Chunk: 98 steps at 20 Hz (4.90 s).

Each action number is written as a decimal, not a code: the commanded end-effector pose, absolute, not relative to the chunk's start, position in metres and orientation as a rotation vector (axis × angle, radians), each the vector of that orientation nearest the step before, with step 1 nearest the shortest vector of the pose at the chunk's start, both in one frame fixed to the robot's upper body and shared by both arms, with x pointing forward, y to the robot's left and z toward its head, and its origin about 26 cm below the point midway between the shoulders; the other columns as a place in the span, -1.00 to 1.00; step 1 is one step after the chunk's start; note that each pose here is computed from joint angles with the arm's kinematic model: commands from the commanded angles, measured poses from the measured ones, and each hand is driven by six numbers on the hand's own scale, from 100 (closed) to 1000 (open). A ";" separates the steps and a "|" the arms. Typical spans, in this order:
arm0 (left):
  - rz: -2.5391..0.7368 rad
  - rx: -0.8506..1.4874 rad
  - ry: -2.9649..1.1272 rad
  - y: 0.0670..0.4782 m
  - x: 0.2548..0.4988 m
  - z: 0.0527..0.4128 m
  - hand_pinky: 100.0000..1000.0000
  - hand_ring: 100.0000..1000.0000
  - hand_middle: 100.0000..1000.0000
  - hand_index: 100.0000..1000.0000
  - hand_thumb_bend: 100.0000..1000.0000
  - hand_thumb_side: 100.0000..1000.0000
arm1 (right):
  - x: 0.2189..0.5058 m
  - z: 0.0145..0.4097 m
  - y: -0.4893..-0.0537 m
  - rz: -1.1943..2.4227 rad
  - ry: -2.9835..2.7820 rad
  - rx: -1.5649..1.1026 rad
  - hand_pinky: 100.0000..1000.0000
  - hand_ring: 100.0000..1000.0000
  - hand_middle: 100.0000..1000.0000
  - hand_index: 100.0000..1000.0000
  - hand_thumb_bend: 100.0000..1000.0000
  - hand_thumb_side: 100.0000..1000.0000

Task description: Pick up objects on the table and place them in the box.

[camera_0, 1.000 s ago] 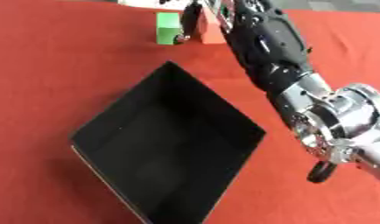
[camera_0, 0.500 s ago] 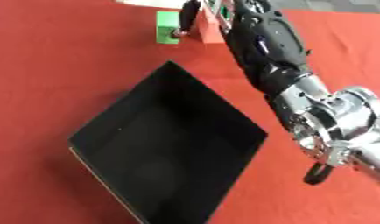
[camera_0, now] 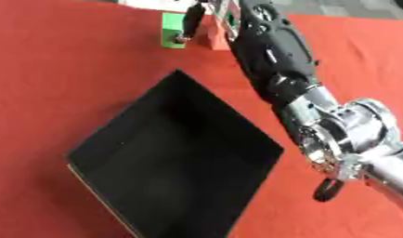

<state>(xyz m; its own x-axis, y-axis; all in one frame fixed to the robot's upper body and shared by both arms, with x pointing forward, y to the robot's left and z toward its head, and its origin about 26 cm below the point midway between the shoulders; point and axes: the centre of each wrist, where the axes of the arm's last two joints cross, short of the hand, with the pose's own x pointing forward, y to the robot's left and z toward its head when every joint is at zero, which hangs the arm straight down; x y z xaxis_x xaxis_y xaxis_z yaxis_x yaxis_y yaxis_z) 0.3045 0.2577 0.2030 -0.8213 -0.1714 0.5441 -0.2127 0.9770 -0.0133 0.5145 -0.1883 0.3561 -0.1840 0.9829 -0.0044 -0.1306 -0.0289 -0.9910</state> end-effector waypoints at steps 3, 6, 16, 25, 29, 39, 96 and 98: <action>0.067 0.275 -2.584 0.259 0.303 0.211 0.04 0.42 0.25 0.64 -0.65 0.79 | 0.511 0.373 -0.197 1.388 -1.216 -1.014 0.74 0.78 0.62 0.89 -0.61 -0.98; 0.059 0.275 -2.581 0.260 0.302 0.210 0.04 0.42 0.23 0.63 -0.65 0.79 | 0.512 0.372 -0.196 1.393 -1.186 -0.976 0.51 0.40 0.27 0.62 -0.81 -1.00; 0.045 0.273 -2.573 0.260 0.302 0.209 0.04 0.40 0.21 0.62 -0.65 0.79 | 0.511 0.370 -0.188 1.344 -1.299 -0.998 -0.32 -0.38 -0.57 -0.04 -1.00 -1.00; 0.032 0.285 -2.558 0.261 0.301 0.205 0.04 0.40 0.22 0.62 -0.65 0.78 | 0.507 0.384 -0.188 1.323 -1.357 -1.016 -0.31 -0.39 -0.61 -0.04 -1.00 -1.00; 0.036 0.291 -2.549 0.262 0.300 0.202 0.04 0.40 0.22 0.62 -0.65 0.78 | 0.499 0.404 -0.195 1.335 -1.421 -1.049 -0.31 -0.41 -0.64 -0.04 -1.00 -1.00; 0.052 0.305 -2.537 0.263 0.299 0.199 0.06 0.39 0.22 0.62 -0.64 0.76 | 0.466 0.437 -0.208 1.544 -1.549 -1.166 -0.31 -0.40 -0.66 -0.03 -1.00 -1.00; 0.063 0.299 -2.507 0.262 0.298 0.192 0.06 0.40 0.22 0.62 -0.62 0.75 | 0.314 0.333 -0.161 2.360 -1.979 -0.337 -0.22 -0.33 -0.59 0.01 -1.00 -1.00; 0.063 0.298 -2.507 0.262 0.298 0.192 0.06 0.41 0.22 0.62 -0.61 0.76 | 0.316 0.330 -0.157 2.387 -1.954 -0.339 -0.20 -0.30 -0.53 0.03 -1.00 -1.00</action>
<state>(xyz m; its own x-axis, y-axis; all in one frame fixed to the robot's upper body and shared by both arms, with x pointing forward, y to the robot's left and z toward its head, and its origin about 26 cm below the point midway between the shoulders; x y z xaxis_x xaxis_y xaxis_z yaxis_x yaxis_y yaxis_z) 0.2995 0.2638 0.1868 -0.7783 -0.2074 0.5927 -0.2392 0.9706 0.0256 0.3163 -0.1568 0.3231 -0.9802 0.1634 -0.1115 0.0789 -0.1939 -0.9778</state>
